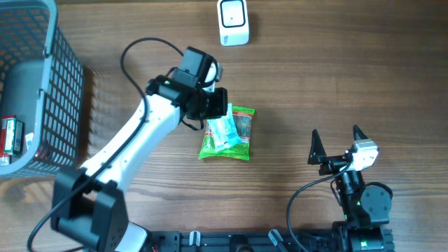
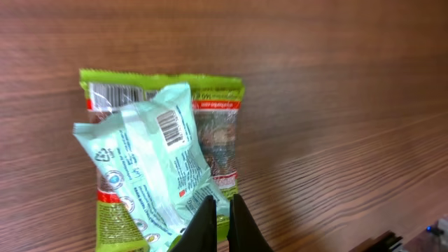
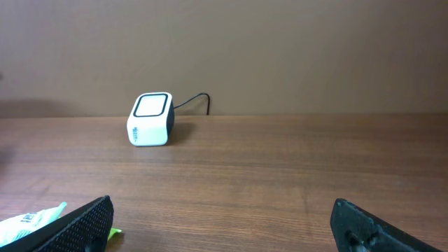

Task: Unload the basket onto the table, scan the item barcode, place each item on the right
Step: 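Lower the green packets onto the table and open the left gripper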

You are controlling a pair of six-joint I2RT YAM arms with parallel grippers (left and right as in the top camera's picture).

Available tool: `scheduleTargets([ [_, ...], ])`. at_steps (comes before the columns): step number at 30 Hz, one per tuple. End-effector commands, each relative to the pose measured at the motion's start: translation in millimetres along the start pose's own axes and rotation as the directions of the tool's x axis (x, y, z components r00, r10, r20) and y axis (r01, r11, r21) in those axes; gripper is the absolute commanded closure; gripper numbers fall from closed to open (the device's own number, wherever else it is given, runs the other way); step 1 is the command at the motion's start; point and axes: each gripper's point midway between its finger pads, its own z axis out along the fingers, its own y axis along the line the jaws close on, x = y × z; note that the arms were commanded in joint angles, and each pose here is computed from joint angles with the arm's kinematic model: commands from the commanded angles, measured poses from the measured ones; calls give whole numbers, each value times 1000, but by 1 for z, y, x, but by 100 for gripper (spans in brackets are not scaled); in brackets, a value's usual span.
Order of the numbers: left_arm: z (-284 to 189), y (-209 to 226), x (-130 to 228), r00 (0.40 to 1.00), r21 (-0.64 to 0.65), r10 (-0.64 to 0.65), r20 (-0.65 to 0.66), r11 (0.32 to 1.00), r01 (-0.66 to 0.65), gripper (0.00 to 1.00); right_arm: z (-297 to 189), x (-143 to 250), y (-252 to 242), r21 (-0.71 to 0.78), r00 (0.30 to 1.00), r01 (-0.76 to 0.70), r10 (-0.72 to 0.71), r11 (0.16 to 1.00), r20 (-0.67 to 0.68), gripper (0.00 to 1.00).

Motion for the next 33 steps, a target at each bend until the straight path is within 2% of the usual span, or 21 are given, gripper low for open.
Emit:
scheduleTargets([
  [1,35,24,10,996,-67,-27,-80,998,21,95,0,0,-2,13,1000,9,-9,1000,3,0],
  [12,87,55,35,971,-135,-88,-222,989,59,96,0,0,-2,12,1000,8,-8,1000,3,0],
  [17,71,34,24,973,24,-55,-223,998,62,96,0,0,-2,12,1000,9,-9,1000,3,0],
  [19,40,17,2,983,167,-51,-174,983,81,96,0,0,-2,12,1000,9,-9,1000,3,0],
  [21,22,11,-8,989,229,-55,-136,970,85,96,0,0,-2,13,1000,9,-9,1000,3,0],
  [25,16,17,-9,989,235,-60,-135,968,91,96,0,0,-2,12,1000,9,-9,1000,3,0],
  [33,68,41,30,967,197,-67,-247,973,118,96,0,0,-2,12,1000,9,-9,1000,3,0],
])
